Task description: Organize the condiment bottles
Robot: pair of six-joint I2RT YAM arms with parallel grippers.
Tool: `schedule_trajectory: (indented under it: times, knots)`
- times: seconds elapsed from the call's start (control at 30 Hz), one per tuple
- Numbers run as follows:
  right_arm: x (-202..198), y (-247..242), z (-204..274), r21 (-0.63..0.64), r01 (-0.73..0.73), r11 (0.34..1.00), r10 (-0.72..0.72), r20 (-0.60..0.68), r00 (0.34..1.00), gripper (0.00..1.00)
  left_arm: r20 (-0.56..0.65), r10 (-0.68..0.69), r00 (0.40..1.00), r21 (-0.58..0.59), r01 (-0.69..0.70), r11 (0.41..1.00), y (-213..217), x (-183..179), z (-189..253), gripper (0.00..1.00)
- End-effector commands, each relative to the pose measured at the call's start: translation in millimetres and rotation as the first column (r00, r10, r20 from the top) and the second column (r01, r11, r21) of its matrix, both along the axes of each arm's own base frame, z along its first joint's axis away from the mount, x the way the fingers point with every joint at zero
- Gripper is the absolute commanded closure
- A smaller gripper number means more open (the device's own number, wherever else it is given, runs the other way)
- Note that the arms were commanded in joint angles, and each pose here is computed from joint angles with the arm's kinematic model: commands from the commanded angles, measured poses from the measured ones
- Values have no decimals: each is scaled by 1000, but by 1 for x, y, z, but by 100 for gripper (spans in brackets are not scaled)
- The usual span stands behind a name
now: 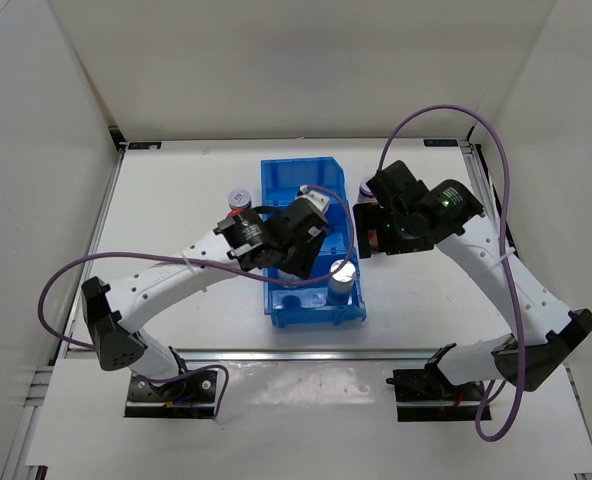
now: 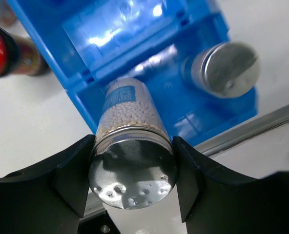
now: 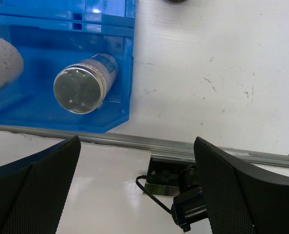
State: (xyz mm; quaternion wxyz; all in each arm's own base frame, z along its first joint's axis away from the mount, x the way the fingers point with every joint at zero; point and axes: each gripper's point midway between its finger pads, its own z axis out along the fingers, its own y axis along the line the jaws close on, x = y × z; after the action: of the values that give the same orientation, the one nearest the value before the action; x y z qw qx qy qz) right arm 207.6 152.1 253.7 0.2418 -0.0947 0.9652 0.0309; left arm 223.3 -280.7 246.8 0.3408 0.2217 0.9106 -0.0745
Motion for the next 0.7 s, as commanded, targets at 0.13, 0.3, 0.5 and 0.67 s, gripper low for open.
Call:
schedule_trajectory:
  times: [0.13, 0.3, 0.5, 0.67]
  knots:
    - [-11, -13, 0, -7, 42, 999, -42, -5, 999, 0, 23, 15, 1000, -67, -14, 998, 0, -5, -40, 89]
    - [-12, -14, -3, -13, 42, 999, -42, -12, 999, 0, 24, 34, 999, -70, -32, 997, 0, 2, -66, 79]
    - [-2, -11, -23, -70, 54, 996, -58, -61, 996, 0, 13, 47, 999, -72, -46, 996, 5, 10, -85, 59]
    - [34, -7, -46, -70, 55, 996, -62, -94, 994, 0, 20, 63, 998, -68, -61, 996, 9, 13, -84, 5]
